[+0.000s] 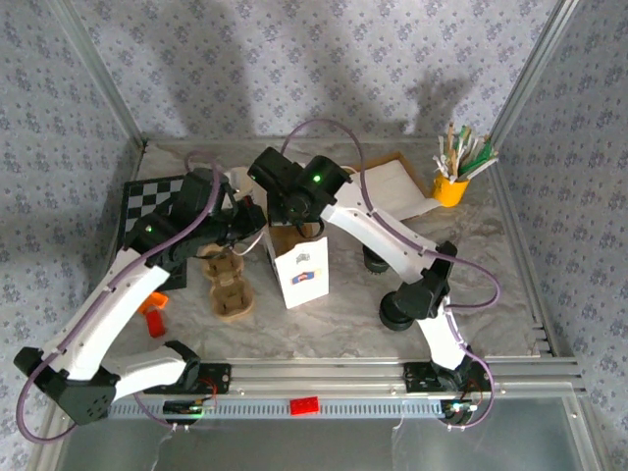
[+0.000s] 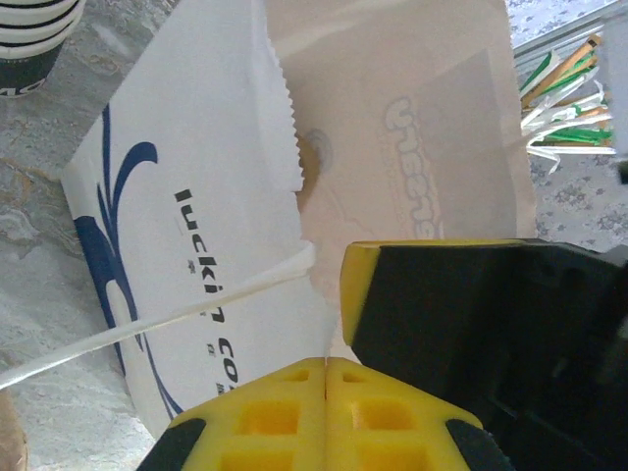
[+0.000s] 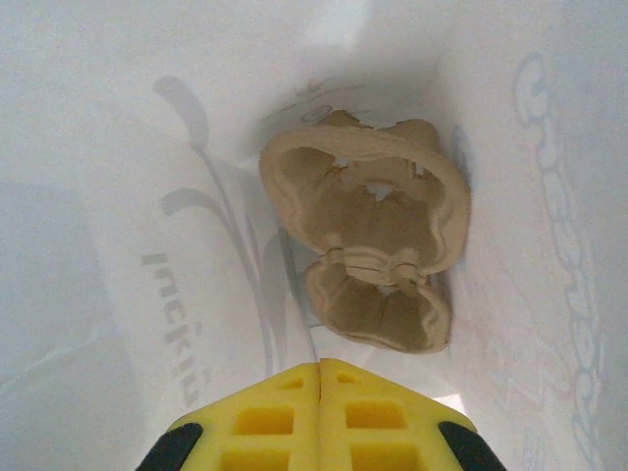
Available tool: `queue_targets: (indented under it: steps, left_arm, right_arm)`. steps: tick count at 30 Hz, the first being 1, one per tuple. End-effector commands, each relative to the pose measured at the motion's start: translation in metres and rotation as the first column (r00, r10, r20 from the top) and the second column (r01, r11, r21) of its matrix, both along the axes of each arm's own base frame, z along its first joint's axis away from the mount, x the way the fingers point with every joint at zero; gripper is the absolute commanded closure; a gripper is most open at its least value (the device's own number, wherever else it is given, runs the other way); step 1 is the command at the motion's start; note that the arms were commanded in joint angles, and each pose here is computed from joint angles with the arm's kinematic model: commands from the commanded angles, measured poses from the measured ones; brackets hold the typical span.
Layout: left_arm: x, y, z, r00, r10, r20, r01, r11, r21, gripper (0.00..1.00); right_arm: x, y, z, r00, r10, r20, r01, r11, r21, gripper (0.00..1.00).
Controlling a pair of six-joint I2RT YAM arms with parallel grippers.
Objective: Pack the takeout coffee
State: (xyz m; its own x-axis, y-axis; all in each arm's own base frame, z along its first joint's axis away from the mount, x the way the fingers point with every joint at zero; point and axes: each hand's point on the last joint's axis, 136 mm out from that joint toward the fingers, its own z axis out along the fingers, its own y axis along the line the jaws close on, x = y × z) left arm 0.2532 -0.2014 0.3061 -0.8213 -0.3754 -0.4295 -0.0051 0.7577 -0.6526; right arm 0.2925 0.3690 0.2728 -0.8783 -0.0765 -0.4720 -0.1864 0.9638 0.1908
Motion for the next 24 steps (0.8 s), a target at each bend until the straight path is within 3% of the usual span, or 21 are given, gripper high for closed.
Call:
queue_targets:
  steps: [1,6,7,8,10,17,24]
  left_arm:
    - [-0.001,-0.009,0.006,1.0,-0.03,0.008,0.03,0.998,-0.053,1.0]
    - [-0.001,-0.008,0.01,0.999,-0.031,0.017,0.032,0.997,-0.065,1.0]
    - [-0.002,-0.006,0.011,0.999,-0.032,0.022,0.033,0.998,-0.06,0.98]
    - [-0.002,-0.004,0.011,0.999,-0.031,0.023,0.032,0.998,-0.054,0.88]
    - [-0.003,0.0,0.01,1.0,-0.022,0.012,0.023,0.999,-0.047,0.86]
    - [-0.005,0.007,0.009,1.0,-0.018,0.016,0.019,0.996,-0.082,1.0]
    - [-0.004,0.001,0.011,0.998,-0.051,0.02,0.053,0.993,-0.109,1.0]
  right_arm:
    - [-0.009,0.005,0.023,0.998,0.052,0.028,-0.053,0.997,0.048,1.0]
    - [-0.011,0.006,0.012,0.997,0.073,0.01,-0.073,0.997,-0.008,1.0]
    - [-0.012,0.006,0.011,0.997,0.076,0.01,-0.076,0.997,-0.019,1.0]
    - [-0.011,0.005,0.011,0.997,0.081,0.014,-0.081,0.996,-0.029,1.0]
    - [-0.011,0.004,0.009,0.996,0.093,0.011,-0.092,0.995,-0.042,1.0]
    - [-0.014,0.02,0.006,0.985,0.17,-0.001,-0.17,0.985,-0.014,1.0]
    - [-0.018,0.027,-0.008,0.979,0.2,-0.048,-0.201,0.98,-0.013,1.0]
